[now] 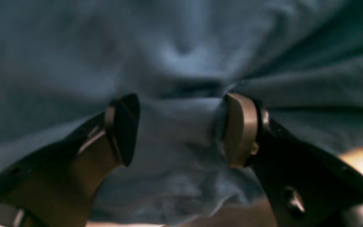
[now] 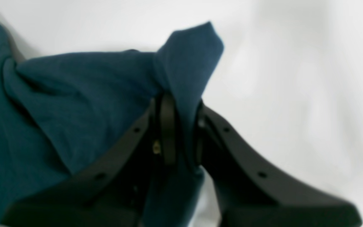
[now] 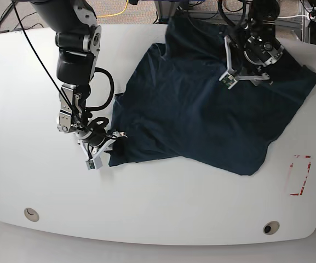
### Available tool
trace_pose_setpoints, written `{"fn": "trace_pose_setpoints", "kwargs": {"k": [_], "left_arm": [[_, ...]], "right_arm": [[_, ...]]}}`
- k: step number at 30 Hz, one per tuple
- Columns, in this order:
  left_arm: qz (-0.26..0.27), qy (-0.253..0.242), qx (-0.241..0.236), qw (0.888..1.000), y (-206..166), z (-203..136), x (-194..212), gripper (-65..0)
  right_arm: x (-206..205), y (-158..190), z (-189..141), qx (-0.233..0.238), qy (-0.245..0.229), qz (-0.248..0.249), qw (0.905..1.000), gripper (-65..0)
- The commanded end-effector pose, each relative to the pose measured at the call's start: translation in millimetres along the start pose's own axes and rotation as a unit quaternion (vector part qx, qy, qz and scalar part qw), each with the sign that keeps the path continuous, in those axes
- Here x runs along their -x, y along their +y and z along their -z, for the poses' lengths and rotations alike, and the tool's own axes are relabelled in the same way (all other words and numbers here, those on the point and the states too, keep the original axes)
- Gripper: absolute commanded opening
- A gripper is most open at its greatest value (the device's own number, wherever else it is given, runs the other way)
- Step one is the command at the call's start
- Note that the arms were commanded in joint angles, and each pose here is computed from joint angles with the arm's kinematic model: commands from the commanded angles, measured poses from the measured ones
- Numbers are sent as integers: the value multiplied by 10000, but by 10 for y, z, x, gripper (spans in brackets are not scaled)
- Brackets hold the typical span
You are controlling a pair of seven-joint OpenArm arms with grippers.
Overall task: Layout the t-shirt on the table in an organized manner, then fold the t-shirt properly
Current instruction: 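Grasp the t-shirt's hem corner with the right gripper and a fold with the left, then drag the grasped fabric with the left gripper away from the right gripper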
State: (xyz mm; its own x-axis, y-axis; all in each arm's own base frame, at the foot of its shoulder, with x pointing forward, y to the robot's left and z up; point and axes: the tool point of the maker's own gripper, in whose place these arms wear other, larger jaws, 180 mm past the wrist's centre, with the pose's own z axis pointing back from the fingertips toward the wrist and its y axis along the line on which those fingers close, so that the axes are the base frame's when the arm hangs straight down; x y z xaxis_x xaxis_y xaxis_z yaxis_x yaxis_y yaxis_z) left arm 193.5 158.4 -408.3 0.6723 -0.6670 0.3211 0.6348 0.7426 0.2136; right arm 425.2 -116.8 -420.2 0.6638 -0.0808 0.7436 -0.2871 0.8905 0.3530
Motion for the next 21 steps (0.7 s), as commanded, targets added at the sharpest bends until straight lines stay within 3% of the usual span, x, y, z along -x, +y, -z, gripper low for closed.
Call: {"fn": "trace_pose_setpoints", "kwargs": {"k": [1, 9, 21], "left_arm": [[20, 81, -275, 9996, 260, -17, 57, -265], [-39, 570, -605, 9965, 939, 158, 277, -265], [-156, 73, -631, 9979, 1654, 481, -147, -265]], "right_arm": [[-269, 2, -33, -14, -329, -118, 9994, -583], [-205, 6, -33, -16, -282, -90, 9996, -583], [-193, 13, -32, -24, -280, -79, 9996, -582]]}}
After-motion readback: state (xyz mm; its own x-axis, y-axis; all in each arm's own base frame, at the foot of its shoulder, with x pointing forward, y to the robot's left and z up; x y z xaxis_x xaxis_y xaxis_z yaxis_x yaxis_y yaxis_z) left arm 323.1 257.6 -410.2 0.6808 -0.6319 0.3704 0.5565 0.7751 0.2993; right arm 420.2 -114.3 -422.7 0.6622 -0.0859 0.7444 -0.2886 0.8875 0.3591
